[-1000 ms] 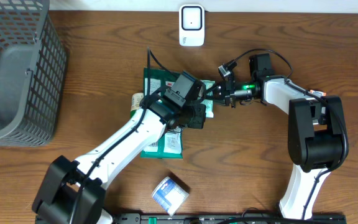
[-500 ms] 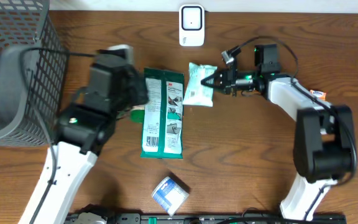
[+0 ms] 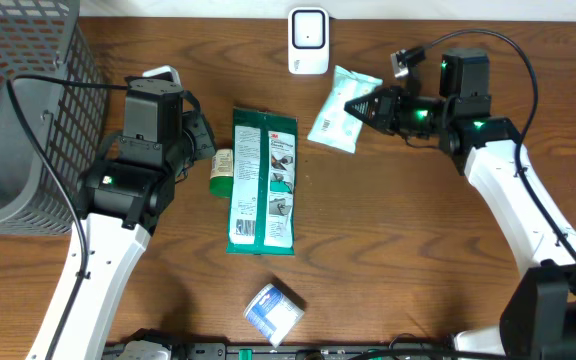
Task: Scan the item barcode
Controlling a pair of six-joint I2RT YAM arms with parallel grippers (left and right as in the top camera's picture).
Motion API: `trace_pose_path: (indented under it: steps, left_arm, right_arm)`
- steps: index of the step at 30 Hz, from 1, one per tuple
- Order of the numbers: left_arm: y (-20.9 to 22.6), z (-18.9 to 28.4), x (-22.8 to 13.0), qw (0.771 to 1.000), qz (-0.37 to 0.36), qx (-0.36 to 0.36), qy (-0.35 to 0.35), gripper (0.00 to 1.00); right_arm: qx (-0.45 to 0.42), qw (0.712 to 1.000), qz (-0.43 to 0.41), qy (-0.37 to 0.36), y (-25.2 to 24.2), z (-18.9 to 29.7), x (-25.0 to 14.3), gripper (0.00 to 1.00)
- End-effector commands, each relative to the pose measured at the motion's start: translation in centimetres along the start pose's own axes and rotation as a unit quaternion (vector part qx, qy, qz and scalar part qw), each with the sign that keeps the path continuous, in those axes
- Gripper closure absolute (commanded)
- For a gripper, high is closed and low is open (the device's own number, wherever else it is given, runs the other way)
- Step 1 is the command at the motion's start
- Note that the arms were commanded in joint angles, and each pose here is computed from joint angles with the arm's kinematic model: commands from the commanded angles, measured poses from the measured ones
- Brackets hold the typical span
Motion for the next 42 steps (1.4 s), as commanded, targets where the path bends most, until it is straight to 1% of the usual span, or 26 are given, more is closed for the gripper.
trace_pose_path:
  steps: [1, 7, 11, 14, 19, 24, 26, 31, 35, 37, 42]
  left_arm:
    - [0.2, -0.3, 0.2, 1.0, -0.009, 0.012, -0.002, 0.93]
    - [0.1, -0.4, 0.3, 1.0, -0.009, 0.011, -0.003, 0.93]
    - [0.1, -0.4, 0.4, 1.0, -0.019, 0.01, -0.006, 0.92]
    - [0.0, -0.4, 0.6, 0.999, -0.035, 0.007, -0.013, 0.92]
    - [-0.4, -0.1, 1.4, 0.999, -0.035, 0.003, -0.022, 0.93]
    - [-0.2, -0.1, 3.0, 0.999, -0.026, 0.013, -0.018, 0.92]
    - [0.1, -0.6, 3.6, 1.0, -0.019, 0.012, -0.011, 0.93]
    - [0.8, -2.0, 3.7, 1.0, -0.006, -0.018, 0.019, 0.92]
    - [0.8, -3.0, 3.4, 0.996, -0.018, -0.07, 0.055, 0.93]
    - [0.6, -3.5, 3.2, 0.992, -0.018, -0.101, 0.073, 0.93]
    - [-0.6, -4.9, 2.4, 0.969, -0.047, -0.208, 0.122, 0.93]
  right_arm:
    - [-0.082, 0.995, 0.042, -0.036, -0.2, 0.6, 0.5, 0.99]
    - [-0.1, 0.993, 0.059, -0.036, -0.1, 0.5, 0.4, 0.99]
    - [-0.145, 0.986, 0.078, -0.037, 0.5, 1.4, 0.9, 0.99]
    - [-0.188, 0.977, 0.099, -0.038, 1.8, 2.9, 1.7, 0.99]
    - [-0.251, 0.958, 0.126, -0.052, 4.6, 5.6, 2.9, 0.99]
    - [-0.252, 0.953, 0.159, -0.05, 6.5, 7.0, 3.3, 0.99]
    - [-0.234, 0.957, 0.167, -0.045, 7.0, 7.0, 3.3, 0.99]
    - [-0.117, 0.98, 0.16, -0.012, 7.9, 7.1, 3.0, 0.99]
    - [-0.027, 0.99, 0.136, 0.009, 7.7, 8.0, 3.2, 0.99]
    - [0.005, 0.992, 0.122, 0.015, 7.3, 8.4, 3.4, 0.99]
    - [0.075, 0.991, 0.098, 0.05, 5.5, 8.2, 3.3, 0.99]
Point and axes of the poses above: each gripper's point midway between its finger pads, its own z axis back along the fingers, its own y axis along the line the jaws close on, x = y × z, the point moved 9 cm from there along z, back along the fingers, and after that the axes turned 1 degree about z, right-handed, at the moved point
